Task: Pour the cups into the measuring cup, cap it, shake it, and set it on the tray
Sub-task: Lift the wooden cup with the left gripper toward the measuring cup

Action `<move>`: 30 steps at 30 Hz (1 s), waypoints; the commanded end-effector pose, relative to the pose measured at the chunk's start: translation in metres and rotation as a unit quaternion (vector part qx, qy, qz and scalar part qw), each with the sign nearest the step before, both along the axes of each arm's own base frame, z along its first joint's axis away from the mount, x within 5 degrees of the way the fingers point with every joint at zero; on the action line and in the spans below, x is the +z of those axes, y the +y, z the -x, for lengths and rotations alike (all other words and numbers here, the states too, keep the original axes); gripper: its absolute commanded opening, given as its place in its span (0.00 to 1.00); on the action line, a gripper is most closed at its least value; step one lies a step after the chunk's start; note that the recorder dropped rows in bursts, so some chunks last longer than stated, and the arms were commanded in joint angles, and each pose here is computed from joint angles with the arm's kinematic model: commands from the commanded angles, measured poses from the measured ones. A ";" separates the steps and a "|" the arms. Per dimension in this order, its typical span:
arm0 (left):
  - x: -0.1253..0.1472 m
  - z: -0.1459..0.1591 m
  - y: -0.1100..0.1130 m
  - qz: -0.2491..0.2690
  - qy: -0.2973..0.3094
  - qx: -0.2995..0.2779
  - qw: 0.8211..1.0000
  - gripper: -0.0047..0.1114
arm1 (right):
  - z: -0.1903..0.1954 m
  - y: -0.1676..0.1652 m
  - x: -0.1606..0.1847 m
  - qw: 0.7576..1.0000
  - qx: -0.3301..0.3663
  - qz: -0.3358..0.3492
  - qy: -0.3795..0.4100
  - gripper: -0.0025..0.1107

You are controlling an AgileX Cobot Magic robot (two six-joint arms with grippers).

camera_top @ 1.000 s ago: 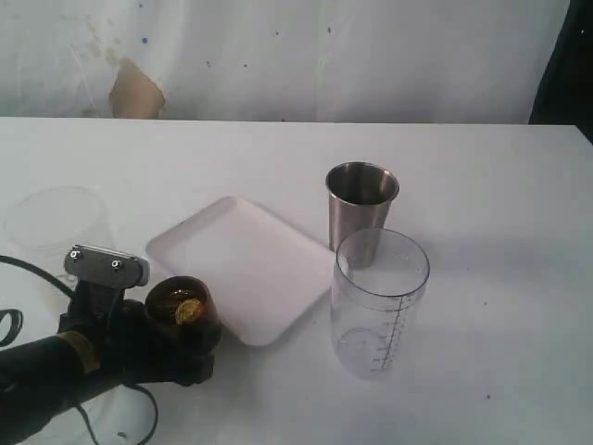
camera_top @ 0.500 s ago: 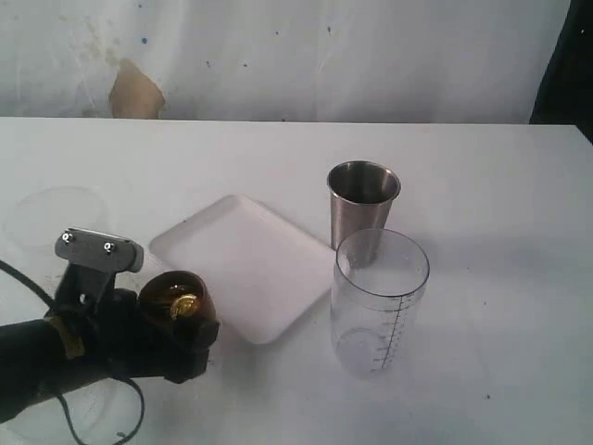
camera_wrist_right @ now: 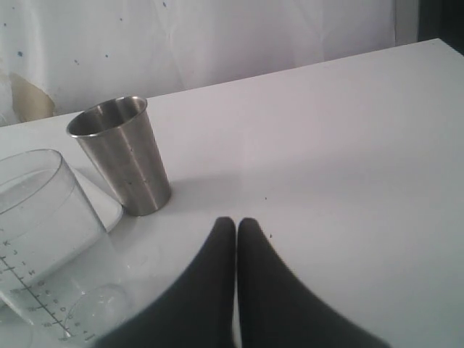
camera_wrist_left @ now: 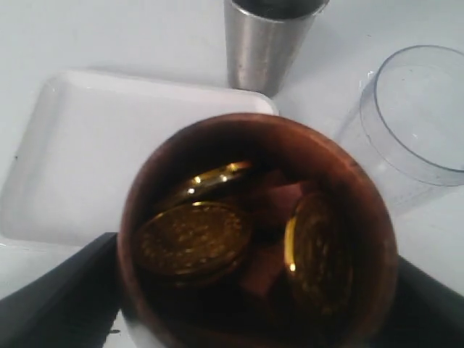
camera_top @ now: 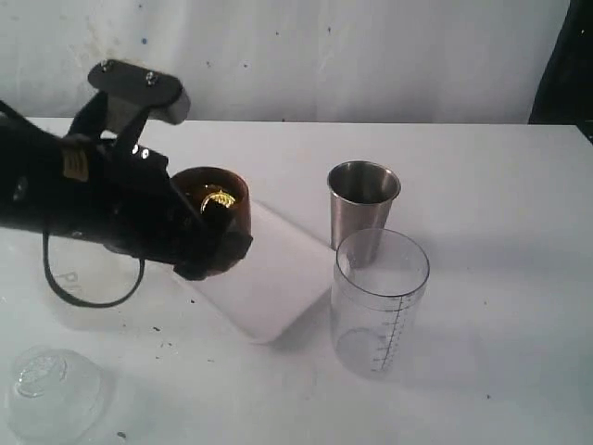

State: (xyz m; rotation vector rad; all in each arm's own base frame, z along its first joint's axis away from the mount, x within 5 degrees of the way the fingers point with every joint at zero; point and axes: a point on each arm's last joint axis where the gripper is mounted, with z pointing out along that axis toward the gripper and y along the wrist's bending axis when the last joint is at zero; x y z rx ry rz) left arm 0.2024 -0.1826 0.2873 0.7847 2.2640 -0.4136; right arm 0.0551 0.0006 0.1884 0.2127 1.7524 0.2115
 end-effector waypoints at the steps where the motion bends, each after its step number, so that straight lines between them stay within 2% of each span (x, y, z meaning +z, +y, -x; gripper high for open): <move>1: 0.020 -0.004 -0.009 -0.119 -0.042 0.014 0.992 0.04 | 0.000 0.000 0.001 1.000 0.002 -0.002 -0.008 0.02; 3: 0.023 -0.001 -0.023 -0.203 -0.074 0.013 0.976 0.04 | 0.000 0.000 0.001 1.000 0.002 -0.002 -0.007 0.02; 8: 0.027 0.014 -0.064 -0.259 -0.137 -0.033 0.956 0.04 | 0.000 0.000 0.001 1.000 0.002 -0.002 -0.007 0.02; 15: 0.014 0.025 -0.100 -0.337 -0.186 -0.061 0.921 0.04 | 0.000 0.000 0.001 1.000 0.002 -0.002 -0.008 0.02; 19: 0.004 0.032 -0.127 -0.397 -0.235 -0.075 0.884 0.04 | 0.000 0.000 0.001 1.000 0.002 -0.001 -0.008 0.02; 25: -0.001 0.030 -0.148 -0.447 -0.253 -0.079 0.854 0.04 | 0.000 0.000 0.001 1.000 0.002 -0.001 -0.007 0.02; 30: -0.010 0.030 -0.171 -0.482 -0.307 -0.108 0.813 0.04 | 0.000 0.000 0.001 1.000 0.002 -0.001 -0.007 0.02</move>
